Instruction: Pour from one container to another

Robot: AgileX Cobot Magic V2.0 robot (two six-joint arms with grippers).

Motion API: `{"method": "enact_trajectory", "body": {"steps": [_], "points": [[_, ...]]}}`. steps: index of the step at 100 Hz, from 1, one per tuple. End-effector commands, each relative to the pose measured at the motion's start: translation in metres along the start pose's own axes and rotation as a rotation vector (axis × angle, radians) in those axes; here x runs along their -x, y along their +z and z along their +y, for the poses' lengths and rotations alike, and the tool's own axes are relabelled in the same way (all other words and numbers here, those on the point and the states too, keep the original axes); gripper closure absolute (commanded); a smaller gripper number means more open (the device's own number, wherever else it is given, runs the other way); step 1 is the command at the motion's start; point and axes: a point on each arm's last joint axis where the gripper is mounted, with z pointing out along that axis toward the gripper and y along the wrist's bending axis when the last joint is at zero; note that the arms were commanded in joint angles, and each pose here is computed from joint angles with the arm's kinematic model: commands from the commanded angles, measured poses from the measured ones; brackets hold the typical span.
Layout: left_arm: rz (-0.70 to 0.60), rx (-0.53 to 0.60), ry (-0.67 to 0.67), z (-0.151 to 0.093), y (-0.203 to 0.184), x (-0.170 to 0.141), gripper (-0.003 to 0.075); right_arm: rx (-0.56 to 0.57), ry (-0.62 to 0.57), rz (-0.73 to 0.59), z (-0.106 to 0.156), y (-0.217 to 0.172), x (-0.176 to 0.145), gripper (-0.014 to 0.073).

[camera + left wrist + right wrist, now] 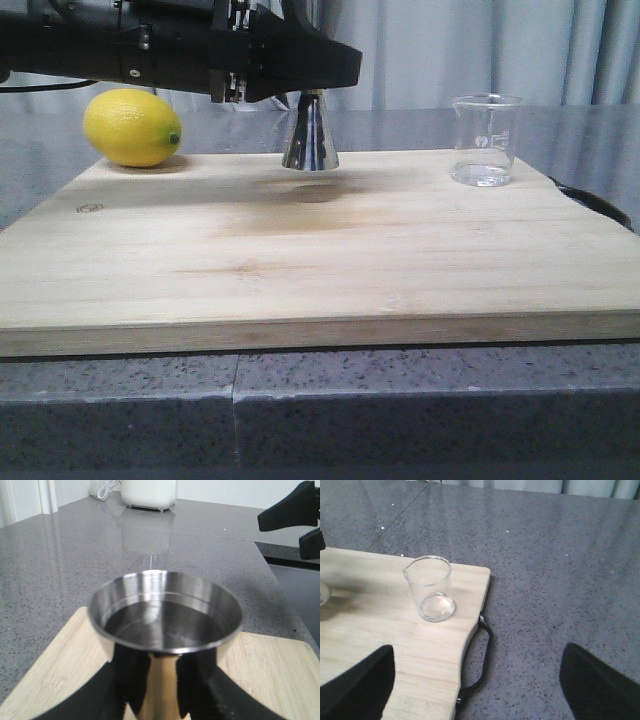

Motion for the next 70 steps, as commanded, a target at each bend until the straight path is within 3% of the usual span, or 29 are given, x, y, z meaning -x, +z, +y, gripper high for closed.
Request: {"method": "enact_trajectory", "body": {"steps": [1, 70], "points": [[-0.164, -0.063, 0.008, -0.012, -0.002, 0.038, 0.0498, 0.011, -0.021, -0.096, 0.001, -0.004, 0.015, 0.0009], [-0.114, -0.091, -0.012, -0.03, -0.009, 0.036, 0.0498, 0.008, -0.032, -0.096, 0.0, -0.004, 0.015, 0.0009]]}}
